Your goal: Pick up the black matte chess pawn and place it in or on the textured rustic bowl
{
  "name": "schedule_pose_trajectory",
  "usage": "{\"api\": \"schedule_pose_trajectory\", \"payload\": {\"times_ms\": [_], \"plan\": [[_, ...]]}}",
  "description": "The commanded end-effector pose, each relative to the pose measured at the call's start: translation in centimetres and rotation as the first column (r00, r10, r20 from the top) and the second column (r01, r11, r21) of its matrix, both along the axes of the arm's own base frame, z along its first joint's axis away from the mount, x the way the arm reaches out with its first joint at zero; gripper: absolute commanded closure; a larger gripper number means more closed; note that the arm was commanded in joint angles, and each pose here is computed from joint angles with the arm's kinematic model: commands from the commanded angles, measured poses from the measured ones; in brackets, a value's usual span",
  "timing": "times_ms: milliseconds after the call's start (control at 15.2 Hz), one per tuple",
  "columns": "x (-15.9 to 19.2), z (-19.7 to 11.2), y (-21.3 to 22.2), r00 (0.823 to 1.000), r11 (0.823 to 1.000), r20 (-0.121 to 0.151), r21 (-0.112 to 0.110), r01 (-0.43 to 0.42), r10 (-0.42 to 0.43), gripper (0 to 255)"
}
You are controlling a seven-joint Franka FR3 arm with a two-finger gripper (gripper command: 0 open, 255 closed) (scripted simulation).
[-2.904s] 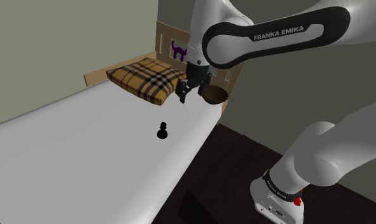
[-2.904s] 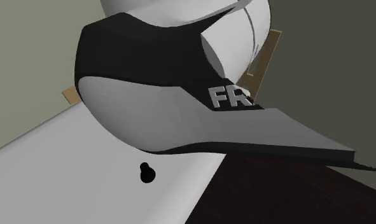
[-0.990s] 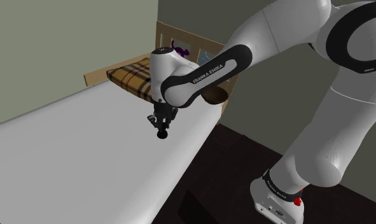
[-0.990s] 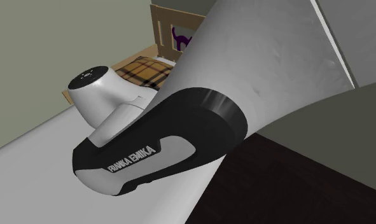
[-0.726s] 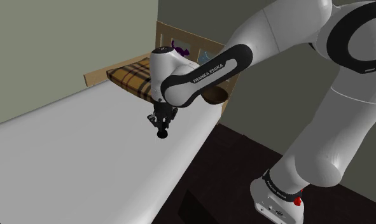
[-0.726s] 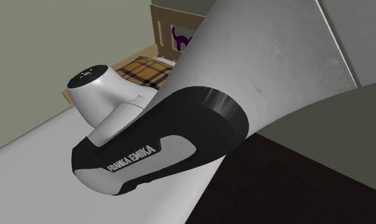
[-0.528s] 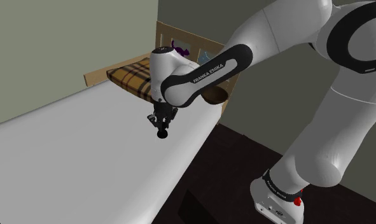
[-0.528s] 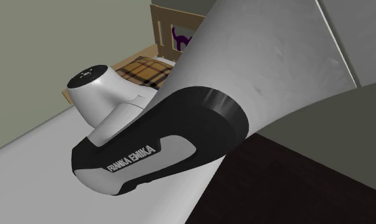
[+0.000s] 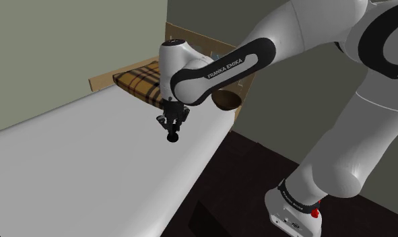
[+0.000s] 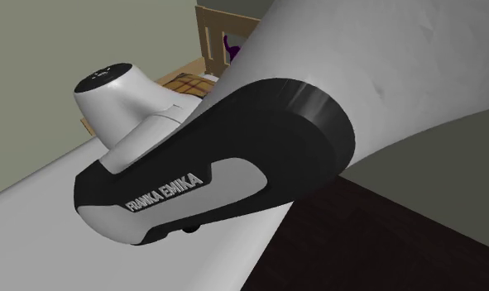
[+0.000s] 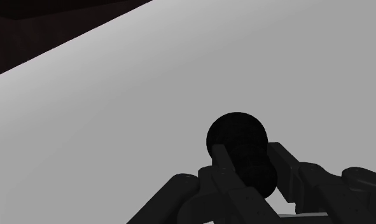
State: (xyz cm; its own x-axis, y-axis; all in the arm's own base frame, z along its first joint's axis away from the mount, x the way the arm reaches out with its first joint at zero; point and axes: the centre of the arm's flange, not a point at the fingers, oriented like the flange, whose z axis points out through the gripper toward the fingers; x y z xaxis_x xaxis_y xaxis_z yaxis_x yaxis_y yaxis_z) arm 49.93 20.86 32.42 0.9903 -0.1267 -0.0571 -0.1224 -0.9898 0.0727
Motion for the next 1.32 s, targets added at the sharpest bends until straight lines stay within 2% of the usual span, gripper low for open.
{"api": "schedule_pose_trajectory", "payload": {"times_ms": [0, 1254], "plan": [[0.0, 1.1, 0.0, 1.000, 1.000, -0.001, 0.000, 0.000, 0.000, 255], [0.0, 11.1, 0.0, 1.000, 1.000, -0.001, 0.000, 0.000, 0.000, 255]]}}
